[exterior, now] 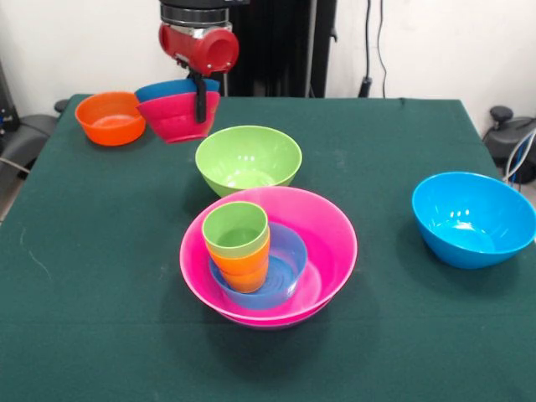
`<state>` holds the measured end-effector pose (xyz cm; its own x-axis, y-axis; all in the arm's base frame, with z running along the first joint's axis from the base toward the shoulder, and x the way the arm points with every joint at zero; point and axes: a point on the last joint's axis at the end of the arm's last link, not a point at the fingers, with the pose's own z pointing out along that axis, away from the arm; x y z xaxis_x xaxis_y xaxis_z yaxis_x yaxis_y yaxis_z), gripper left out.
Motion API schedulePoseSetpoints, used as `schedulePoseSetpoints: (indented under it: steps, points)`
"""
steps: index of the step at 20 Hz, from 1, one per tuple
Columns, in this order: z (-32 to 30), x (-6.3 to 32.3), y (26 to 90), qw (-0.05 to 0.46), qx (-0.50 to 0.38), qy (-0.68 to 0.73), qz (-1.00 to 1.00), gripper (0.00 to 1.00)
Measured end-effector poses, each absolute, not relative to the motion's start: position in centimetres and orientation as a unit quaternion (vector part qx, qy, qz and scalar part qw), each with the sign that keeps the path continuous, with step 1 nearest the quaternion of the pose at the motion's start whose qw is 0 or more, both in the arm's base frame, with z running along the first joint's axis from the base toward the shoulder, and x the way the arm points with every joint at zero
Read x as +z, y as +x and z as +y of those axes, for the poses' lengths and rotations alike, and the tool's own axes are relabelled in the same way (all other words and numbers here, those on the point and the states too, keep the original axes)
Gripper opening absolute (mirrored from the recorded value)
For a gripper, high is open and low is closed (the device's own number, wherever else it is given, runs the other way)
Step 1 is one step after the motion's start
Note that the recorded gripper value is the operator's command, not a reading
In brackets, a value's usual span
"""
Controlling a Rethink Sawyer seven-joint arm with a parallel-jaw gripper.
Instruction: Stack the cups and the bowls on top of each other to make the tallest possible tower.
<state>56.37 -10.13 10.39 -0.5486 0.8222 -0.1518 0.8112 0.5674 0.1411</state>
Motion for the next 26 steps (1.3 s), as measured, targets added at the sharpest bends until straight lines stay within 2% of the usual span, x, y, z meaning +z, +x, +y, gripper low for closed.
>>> schedulePoseSetpoints:
  steps: [10, 18, 26]
  points:
    - [-7.5, 11.0, 59.2, 0.114, 0.034, 0.445, 0.888, 0.00]
    - [-8.1, 11.0, 62.1, 0.132, 0.038, 0.442, 0.886, 0.00]
    - [-8.6, 10.5, 63.5, 0.128, 0.038, 0.443, 0.887, 0.00]
